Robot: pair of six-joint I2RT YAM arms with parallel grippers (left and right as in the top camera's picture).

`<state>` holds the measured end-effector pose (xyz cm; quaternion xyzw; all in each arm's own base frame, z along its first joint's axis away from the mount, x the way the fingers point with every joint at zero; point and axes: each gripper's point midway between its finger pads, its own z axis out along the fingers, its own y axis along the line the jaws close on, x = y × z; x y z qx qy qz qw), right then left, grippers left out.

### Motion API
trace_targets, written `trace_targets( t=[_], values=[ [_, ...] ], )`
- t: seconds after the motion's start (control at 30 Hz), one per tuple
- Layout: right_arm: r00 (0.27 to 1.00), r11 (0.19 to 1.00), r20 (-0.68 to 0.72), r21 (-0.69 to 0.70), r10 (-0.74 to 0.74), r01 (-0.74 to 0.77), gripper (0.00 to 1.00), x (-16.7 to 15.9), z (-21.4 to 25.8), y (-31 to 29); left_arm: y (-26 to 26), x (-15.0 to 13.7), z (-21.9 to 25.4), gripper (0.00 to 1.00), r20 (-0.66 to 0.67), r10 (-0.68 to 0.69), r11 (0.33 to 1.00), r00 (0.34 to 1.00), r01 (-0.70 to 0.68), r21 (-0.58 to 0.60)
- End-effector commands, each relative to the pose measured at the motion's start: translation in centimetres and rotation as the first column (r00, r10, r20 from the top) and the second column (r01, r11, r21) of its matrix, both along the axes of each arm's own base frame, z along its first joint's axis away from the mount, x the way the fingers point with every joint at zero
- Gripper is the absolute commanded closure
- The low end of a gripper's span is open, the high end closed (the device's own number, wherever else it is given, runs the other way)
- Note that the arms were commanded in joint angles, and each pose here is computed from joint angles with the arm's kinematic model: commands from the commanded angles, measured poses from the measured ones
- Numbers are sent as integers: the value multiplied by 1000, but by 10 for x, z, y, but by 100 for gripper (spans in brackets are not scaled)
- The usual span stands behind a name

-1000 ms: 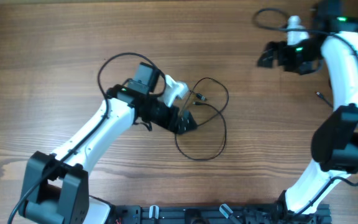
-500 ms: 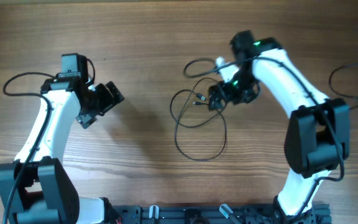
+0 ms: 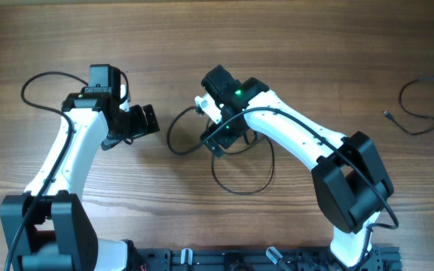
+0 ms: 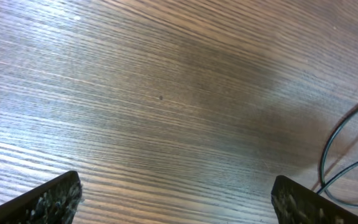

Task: Untangle cables
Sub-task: 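Move the right gripper back to the cable loops and grasp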

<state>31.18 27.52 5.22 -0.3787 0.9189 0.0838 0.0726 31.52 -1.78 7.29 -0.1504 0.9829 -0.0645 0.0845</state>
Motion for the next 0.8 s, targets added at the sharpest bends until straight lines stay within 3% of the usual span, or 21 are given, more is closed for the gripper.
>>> trace_targets(
  t=[0.0,0.13,0.27,0.43,0.67,0.77],
  values=[
    [930,929,-23,35,-367,367,0,13,-9,3,0,4,9,0,37,-39,999,999,38,21],
    [712,717,-122,2,-692,697,0,4,-25,-5,0,5,9,0,41,-39,999,998,38,21],
    [595,608,-152,-56,-789,792,0,-11,-39,-13,0,5,9,0,42,-39,999,998,38,21],
    [629,643,-155,-65,-762,763,0,-21,-53,-14,0,7,10,0,49,-39,999,998,38,21],
    [882,891,-156,23,-445,453,0,-42,-70,11,0,7,10,0,48,-39,999,998,38,21],
    [939,949,-140,-3,-314,316,1,-51,-75,4,0,7,10,0,48,-39,999,998,38,21]
  ],
)
